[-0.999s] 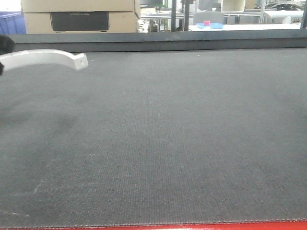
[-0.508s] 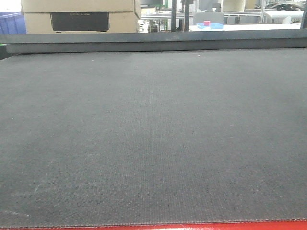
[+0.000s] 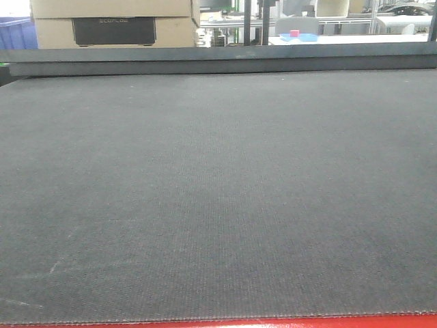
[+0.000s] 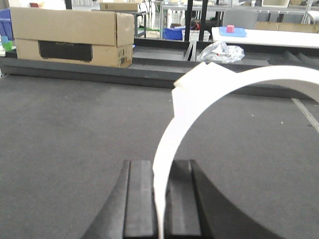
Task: Grab PVC pipe and place in blue bin
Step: 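Lift the white curved clamp off the table with both grippers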
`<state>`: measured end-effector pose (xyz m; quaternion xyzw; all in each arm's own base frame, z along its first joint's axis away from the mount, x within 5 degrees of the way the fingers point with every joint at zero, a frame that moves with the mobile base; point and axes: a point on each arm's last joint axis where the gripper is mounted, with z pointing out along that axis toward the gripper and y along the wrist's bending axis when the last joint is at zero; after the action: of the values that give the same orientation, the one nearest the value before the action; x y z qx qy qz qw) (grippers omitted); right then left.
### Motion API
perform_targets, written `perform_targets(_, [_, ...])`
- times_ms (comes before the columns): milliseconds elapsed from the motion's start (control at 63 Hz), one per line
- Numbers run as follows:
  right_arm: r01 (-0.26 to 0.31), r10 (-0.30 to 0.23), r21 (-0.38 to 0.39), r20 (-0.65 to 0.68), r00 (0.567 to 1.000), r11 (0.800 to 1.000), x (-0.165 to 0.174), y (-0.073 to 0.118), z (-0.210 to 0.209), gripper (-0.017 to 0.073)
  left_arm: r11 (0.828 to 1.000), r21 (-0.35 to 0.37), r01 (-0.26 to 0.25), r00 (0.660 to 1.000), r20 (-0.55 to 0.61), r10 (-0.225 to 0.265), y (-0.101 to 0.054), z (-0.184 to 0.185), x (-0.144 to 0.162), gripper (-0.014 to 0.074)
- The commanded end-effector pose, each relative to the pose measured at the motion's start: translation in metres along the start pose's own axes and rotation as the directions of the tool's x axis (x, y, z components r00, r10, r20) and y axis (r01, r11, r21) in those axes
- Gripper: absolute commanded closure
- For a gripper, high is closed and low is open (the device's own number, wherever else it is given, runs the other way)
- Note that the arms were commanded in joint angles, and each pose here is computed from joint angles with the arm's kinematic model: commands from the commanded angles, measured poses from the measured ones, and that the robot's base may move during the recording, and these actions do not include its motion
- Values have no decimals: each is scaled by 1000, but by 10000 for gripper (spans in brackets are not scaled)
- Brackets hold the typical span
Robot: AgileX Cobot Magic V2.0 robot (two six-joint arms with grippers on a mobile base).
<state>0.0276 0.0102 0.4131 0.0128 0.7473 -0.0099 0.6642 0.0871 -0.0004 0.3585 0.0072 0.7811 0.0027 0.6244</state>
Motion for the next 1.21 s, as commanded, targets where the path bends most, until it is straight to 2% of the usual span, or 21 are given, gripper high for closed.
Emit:
perform_targets(0, [7, -7, 8, 28, 1000, 1000, -2, 0, -1, 727, 1000, -15, 20, 1000, 17, -20, 1, -7, 1, 704])
perform_targets(127, [7, -7, 8, 28, 1000, 1000, -2, 0, -1, 727, 999, -33, 21, 1000, 14, -21, 3, -10, 2, 704])
perform_targets(1190, [7, -7, 7, 27, 1000, 1000, -1, 0, -1, 727, 999, -33, 21, 1000, 0, -21, 2, -10, 3, 704])
